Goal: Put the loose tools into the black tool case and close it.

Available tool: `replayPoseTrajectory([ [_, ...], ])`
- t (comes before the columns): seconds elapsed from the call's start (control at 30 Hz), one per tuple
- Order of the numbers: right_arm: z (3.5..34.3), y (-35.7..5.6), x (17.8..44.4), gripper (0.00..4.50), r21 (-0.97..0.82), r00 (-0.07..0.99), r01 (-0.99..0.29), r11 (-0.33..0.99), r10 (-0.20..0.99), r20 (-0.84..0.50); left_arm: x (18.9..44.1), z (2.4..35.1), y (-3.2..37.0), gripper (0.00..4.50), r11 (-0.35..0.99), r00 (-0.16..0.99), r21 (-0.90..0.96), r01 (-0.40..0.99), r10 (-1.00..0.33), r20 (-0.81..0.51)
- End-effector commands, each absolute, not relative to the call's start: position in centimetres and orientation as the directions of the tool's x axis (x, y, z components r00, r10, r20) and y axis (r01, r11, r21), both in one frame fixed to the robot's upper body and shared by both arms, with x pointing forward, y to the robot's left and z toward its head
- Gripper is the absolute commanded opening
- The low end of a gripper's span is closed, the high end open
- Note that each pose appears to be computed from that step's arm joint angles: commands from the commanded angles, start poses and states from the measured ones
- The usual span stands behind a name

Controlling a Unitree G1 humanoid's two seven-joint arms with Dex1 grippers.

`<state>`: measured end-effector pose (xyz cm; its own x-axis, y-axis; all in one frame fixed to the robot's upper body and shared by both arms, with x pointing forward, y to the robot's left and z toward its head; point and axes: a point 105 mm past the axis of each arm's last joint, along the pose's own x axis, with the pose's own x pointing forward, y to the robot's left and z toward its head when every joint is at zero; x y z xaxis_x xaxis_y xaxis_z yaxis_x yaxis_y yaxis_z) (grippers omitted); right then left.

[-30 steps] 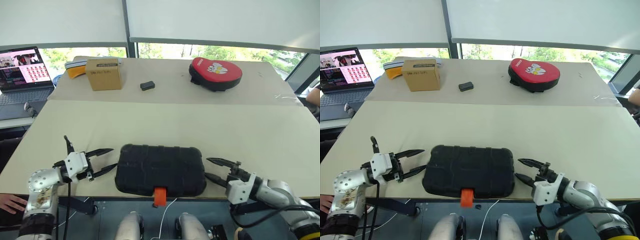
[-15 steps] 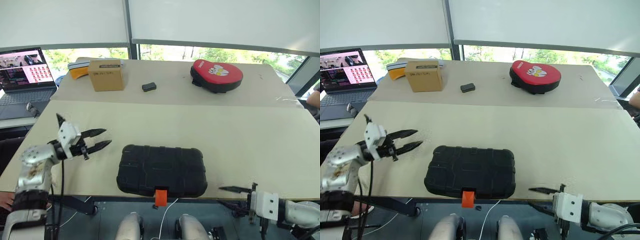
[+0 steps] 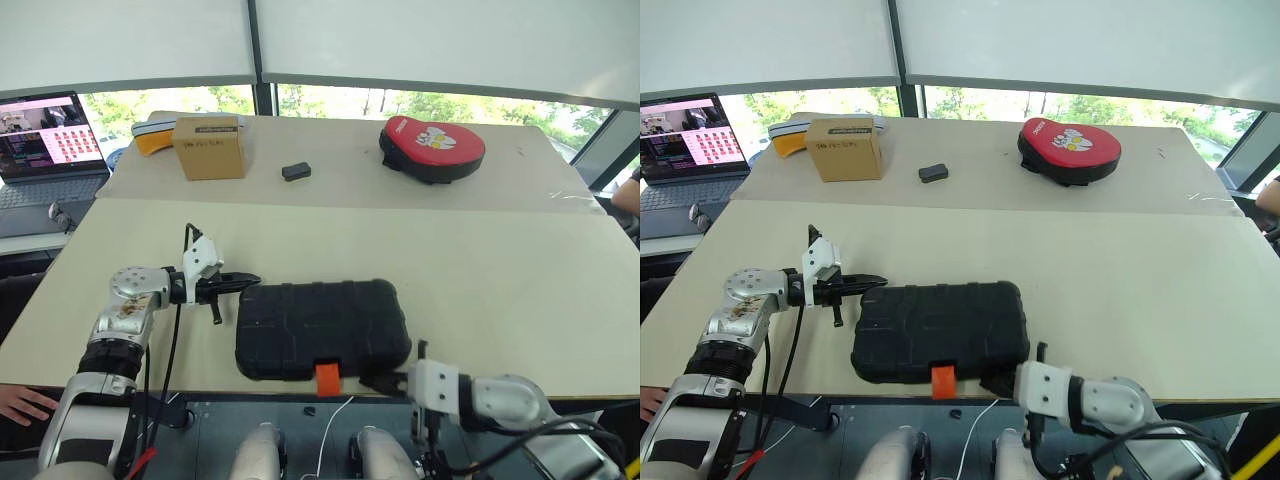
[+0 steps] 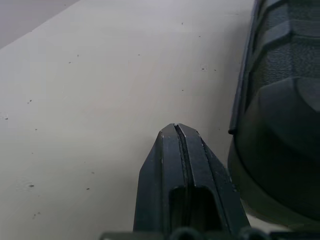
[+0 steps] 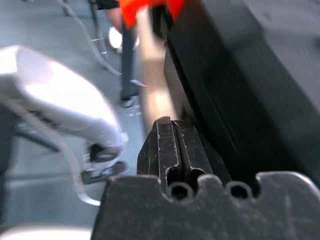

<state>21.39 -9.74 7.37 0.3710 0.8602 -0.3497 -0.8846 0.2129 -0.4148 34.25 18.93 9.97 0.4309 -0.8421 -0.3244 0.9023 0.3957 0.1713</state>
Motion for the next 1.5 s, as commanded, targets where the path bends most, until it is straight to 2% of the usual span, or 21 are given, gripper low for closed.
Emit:
replayPoseTrajectory([
  [0.03, 9.7, -10.2, 24.9, 0.0, -0.513, 0.511, -0.79, 0.335, 0.823, -0.25, 33.8, 10.5, 19.7, 0.02, 0.417, 0.447, 0.163, 0.894, -0.842, -0.302],
  [0.27, 10.8, -10.6, 29.2, 0.0, -0.534, 0.608, -0.717, 0.447, 0.776, -0.167, 33.3, 11.0, 18.7, 0.02, 0.487, 0.496, 0.096, 0.868, -0.847, -0.188],
  [0.43, 10.6, -11.3, 30.2, 0.0, -0.531, 0.61, -0.722, 0.444, 0.77, -0.186, 34.1, 11.7, 20.3, 0.02, 0.593, 0.604, 0.12, 0.797, -0.776, -0.182],
  [0.5, 10.5, -12.1, 29.7, 0.0, -0.505, 0.608, -0.736, 0.451, 0.769, -0.198, 34.6, 13.3, 21.7, 0.02, 0.611, 0.628, 0.143, 0.778, -0.758, -0.177],
  [0.57, 10.4, -12.7, 29.0, 0.0, -0.485, 0.597, -0.751, 0.448, 0.775, -0.209, 34.6, 14.8, 22.0, 0.02, 0.583, 0.599, 0.138, 0.801, -0.782, -0.171],
  [0.73, 10.7, -13.4, 27.2, 0.0, -0.443, 0.574, -0.776, 0.448, 0.794, -0.201, 33.5, 17.3, 19.0, 0.02, 0.394, 0.406, 0.1, 0.914, -0.894, -0.187],
  [0.8, 11.1, -13.2, 26.0, 0.0, -0.413, 0.548, -0.798, 0.44, 0.815, -0.19, 33.1, 17.4, 15.7, 0.02, 0.292, 0.304, 0.091, 0.952, -0.933, -0.194],
  [0.97, 11.5, -12.2, 24.9, 0.0, -0.376, 0.513, -0.823, 0.425, 0.841, -0.173, 32.7, 16.0, 10.4, 0.02, 0.163, 0.186, 0.113, 0.98, -0.954, -0.235],
  [1.07, 11.4, -11.9, 24.9, 0.0, -0.377, 0.513, -0.823, 0.425, 0.84, -0.174, 33.5, 15.1, 9.3, 0.02, 0.211, 0.227, 0.089, 0.973, -0.943, -0.242],
  [1.17, 11.1, -11.5, 25.2, 0.0, -0.378, 0.517, -0.822, 0.426, 0.837, -0.18, 33.7, 13.1, 8.9, 0.02, 0.218, 0.234, 0.085, 0.972, -0.922, -0.31],
  [1.5, 10.3, -10.4, 26.4, 0.0, -0.387, 0.519, -0.818, 0.425, 0.835, -0.18, 34.6, 12.1, 10.4, 0.02, 0.274, 0.288, 0.091, 0.957, -0.894, -0.344],
])
